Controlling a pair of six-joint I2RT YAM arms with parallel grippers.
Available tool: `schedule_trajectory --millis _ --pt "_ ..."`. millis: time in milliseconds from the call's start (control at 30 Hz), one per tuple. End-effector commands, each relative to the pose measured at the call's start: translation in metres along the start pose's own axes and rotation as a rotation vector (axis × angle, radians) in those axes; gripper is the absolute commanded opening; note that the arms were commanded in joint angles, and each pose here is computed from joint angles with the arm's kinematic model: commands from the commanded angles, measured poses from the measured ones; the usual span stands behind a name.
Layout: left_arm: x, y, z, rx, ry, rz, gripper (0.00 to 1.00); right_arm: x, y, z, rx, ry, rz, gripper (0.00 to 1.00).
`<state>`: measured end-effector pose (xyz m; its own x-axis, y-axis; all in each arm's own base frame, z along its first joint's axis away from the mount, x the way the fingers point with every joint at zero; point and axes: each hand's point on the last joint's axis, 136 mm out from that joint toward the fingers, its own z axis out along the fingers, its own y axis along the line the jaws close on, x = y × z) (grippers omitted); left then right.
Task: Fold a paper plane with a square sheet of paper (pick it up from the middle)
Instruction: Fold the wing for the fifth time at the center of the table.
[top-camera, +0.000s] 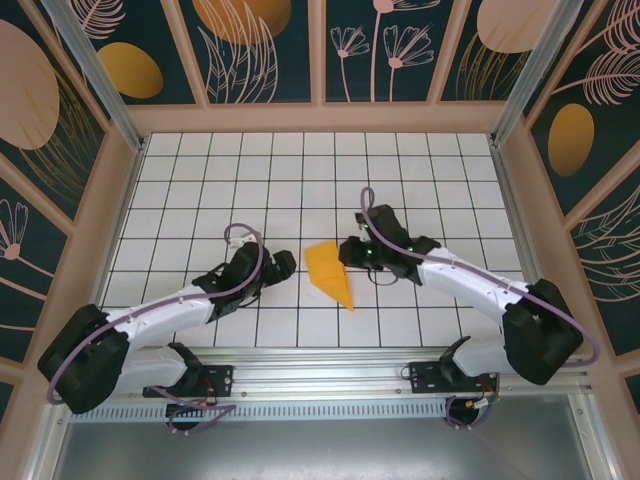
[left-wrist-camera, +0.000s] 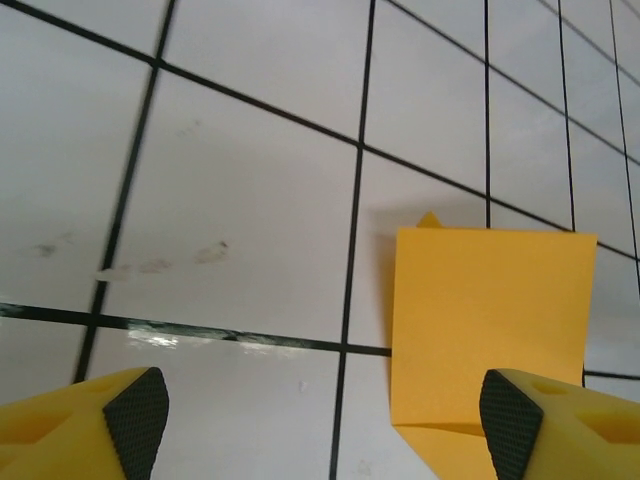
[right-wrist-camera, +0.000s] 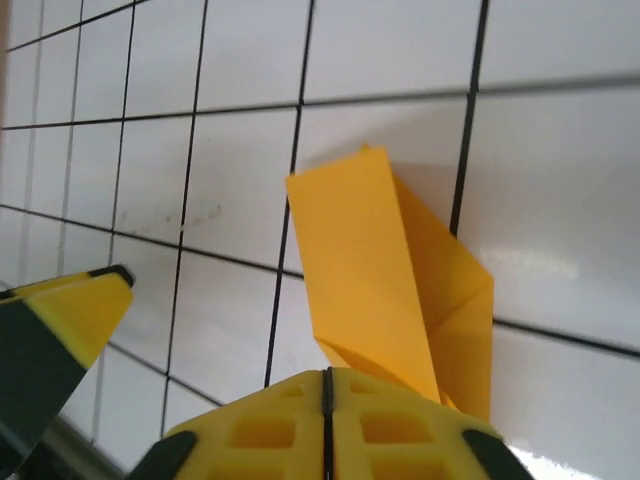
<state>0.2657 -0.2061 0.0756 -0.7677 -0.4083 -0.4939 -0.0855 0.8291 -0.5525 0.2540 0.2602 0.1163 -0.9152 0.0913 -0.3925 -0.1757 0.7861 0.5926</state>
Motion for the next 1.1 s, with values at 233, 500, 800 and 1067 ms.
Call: schedule_trajectory --millis 233,500,800,1067 --pt "0.016 -0.039 0.026 0.142 0.139 -0.04 0.81 0.041 0.002 0.017 -0.23 0.16 0.017 0.03" --pt "0.028 -0.043 0.035 0.165 0.194 -0.058 0.82 0.04 -0.024 0.033 -0.217 0.186 0.057 0.04" --pt "0.035 -0.045 0.044 0.172 0.235 -0.073 0.82 0.045 -0.057 0.048 -0.167 0.197 0.125 0.05" --pt "0.04 -0.054 0.05 0.208 0.266 -0.103 0.82 0.058 -0.075 0.054 -0.14 0.21 0.162 0.05"
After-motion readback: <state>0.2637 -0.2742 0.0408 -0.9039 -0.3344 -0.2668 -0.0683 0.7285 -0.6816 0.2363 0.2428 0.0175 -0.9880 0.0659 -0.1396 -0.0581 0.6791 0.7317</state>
